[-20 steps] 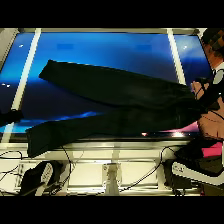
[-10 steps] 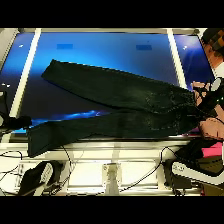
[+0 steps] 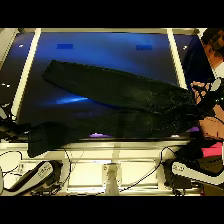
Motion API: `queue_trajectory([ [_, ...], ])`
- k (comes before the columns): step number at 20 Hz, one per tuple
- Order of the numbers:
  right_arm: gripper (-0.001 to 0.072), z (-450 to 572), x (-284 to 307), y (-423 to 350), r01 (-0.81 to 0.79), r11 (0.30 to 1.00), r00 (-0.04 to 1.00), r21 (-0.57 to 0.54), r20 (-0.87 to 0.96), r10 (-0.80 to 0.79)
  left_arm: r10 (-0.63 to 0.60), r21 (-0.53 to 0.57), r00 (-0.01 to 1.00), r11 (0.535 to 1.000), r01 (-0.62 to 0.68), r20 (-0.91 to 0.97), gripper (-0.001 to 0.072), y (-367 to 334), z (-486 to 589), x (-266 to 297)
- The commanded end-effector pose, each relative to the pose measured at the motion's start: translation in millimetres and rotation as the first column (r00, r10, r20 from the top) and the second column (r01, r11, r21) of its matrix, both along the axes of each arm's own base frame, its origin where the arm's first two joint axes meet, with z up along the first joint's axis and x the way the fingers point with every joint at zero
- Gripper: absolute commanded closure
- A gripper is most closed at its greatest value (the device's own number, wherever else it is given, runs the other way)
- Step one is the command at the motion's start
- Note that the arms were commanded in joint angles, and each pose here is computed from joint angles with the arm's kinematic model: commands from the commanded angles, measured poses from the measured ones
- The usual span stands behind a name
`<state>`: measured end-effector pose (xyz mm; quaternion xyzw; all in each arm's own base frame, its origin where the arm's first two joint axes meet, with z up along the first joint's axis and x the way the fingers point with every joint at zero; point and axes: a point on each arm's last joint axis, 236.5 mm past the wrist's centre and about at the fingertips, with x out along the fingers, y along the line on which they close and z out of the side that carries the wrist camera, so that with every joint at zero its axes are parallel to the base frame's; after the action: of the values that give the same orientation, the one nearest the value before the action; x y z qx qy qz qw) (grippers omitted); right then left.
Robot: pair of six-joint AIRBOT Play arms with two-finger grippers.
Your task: Fold the clothes and pants, and hang the long-sleeved shirts on hangers.
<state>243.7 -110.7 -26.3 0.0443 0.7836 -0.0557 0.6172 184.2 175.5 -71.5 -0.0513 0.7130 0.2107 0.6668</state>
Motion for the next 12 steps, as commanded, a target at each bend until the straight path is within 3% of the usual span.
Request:
queue_trajectory([
  [1,0.0673,0,0,1,0.002,1.0,1.0,0.006,0.001,-0.002,-0.039,-0.016,0.999,0.999,0.038,-0.022,0.0223,9,-13,5],
  [8,0.0673,0,1,1,0.001,1.0,1.0,0.005,0.004,-0.001,-0.028,-0.276,0.975,0.957,0.09,0.219,0.0224,-12,-5,52],
  [12,0.0673,-2,5,0,0.0,1.0,1.0,-0.001,0.024,0.0,-0.011,-0.232,0.97,0.97,0.068,0.241,0.0223,16,-5,42],
])
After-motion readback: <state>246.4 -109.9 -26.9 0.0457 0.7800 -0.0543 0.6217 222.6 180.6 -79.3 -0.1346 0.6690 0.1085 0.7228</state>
